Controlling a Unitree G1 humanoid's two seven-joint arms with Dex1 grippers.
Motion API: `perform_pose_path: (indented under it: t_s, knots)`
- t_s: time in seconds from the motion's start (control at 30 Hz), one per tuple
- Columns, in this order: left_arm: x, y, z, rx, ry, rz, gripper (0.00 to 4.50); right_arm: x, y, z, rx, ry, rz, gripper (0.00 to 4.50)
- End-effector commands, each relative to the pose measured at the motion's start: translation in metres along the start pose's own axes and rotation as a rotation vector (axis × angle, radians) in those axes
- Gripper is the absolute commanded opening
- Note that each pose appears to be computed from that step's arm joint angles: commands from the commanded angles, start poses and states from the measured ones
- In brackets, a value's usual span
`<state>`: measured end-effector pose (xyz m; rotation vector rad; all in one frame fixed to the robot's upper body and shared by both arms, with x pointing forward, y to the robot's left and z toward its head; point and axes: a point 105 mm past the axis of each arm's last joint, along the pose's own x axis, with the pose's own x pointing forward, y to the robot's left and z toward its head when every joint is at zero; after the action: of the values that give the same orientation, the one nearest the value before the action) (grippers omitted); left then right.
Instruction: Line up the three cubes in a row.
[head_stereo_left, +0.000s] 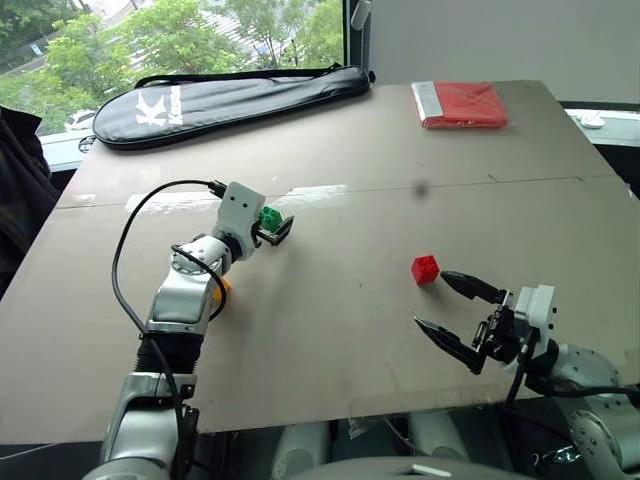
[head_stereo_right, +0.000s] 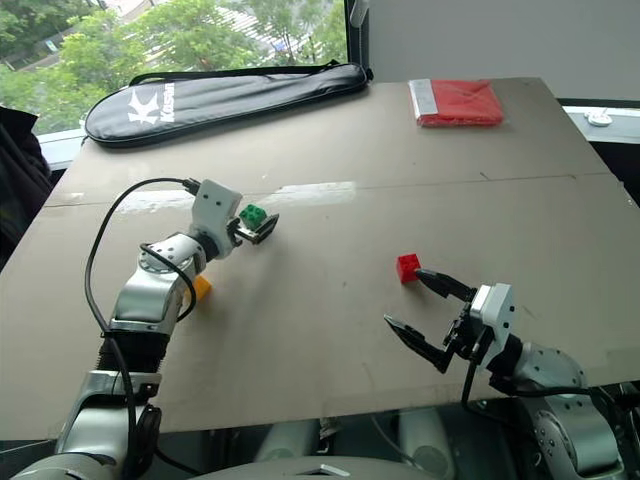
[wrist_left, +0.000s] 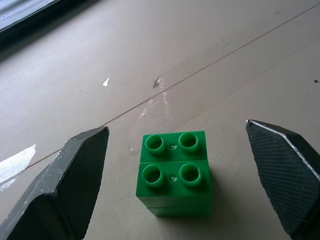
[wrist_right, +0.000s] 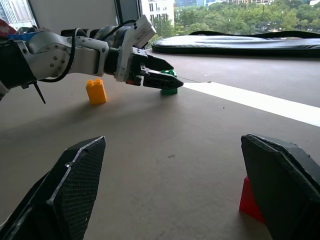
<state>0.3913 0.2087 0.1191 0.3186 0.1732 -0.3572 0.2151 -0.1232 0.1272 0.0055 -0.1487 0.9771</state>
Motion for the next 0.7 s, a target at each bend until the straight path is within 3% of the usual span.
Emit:
perform_pose_path:
  t_s: [0.03,0.07,0.17,0.3,0.33,0.53,0.7]
  knots:
    - [0.006,-0.011,0.002,-0.015,0.033,-0.091,4.5,0.002,0.0,0.016,-0.047,-0.055,-0.005,4.45]
    - [0.007,-0.012,0.0,-0.02,0.043,-0.102,4.5,0.002,0.0,0.016,-0.048,-0.056,-0.006,4.45]
    - [0.008,-0.013,-0.002,-0.029,0.054,-0.114,3.69,0.002,0.0,0.016,-0.05,-0.056,-0.009,4.5]
    - [0.008,-0.013,0.0,-0.026,0.044,-0.125,1.68,0.001,-0.002,0.017,-0.049,-0.058,-0.015,4.5]
    - [0.007,-0.011,0.004,-0.016,0.033,-0.124,1.45,0.0,-0.003,0.017,-0.05,-0.058,-0.016,4.5]
    - [-0.009,-0.019,0.057,0.095,-0.108,-0.299,1.35,-0.009,-0.012,0.019,-0.059,-0.056,-0.021,4.5]
    - [-0.035,-0.069,0.099,0.278,-0.223,-0.69,1.35,-0.02,-0.017,0.021,-0.05,-0.065,0.001,4.5]
